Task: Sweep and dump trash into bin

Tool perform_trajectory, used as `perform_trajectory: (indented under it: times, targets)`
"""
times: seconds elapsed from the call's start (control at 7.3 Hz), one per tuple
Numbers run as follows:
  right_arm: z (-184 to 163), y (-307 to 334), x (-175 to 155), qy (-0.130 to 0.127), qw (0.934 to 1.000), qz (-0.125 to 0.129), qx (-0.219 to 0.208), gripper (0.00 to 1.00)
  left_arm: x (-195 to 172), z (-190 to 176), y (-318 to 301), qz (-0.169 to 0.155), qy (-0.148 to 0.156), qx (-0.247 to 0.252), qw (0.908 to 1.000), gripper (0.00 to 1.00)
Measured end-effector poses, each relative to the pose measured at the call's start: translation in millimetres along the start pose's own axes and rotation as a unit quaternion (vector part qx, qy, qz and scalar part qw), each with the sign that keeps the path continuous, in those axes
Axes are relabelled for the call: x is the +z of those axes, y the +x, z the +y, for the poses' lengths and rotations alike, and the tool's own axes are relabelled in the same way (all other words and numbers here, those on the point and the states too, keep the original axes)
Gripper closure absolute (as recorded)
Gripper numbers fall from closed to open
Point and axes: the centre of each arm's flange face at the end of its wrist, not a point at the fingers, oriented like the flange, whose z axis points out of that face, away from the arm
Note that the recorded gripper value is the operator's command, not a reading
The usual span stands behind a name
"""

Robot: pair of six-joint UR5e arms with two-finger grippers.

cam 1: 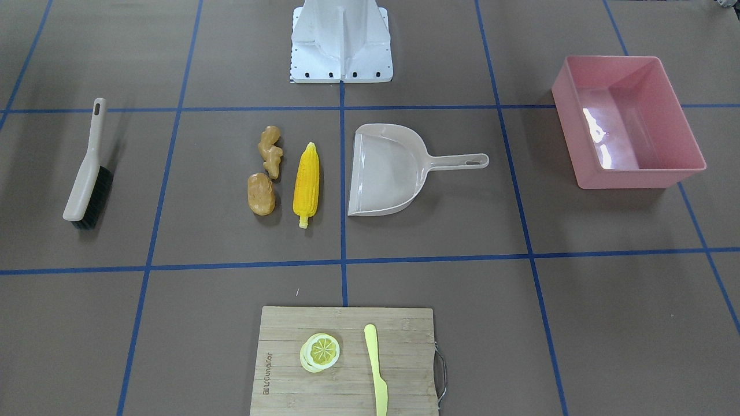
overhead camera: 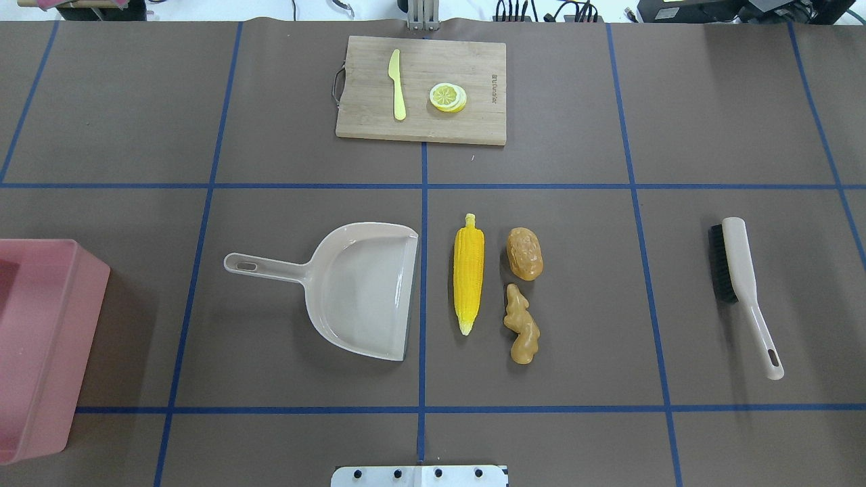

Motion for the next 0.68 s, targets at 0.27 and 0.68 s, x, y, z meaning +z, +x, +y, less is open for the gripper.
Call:
perform_trajectory:
  times: [0.27,0.68]
  targets:
    - [0.1,-0.7,-0.3,0.001,1.0,-0.002,-0.002,0.0,1.2,0.9,-1.0,-0.001,-0.005,-0.005,1.0,0.01]
    - [3.7,0.5,2.3,0.0,1.0,-0.01,-0.001,0.0,-0.7,1.4,0.7,0.0,-0.007,-0.007,1.0,0.01]
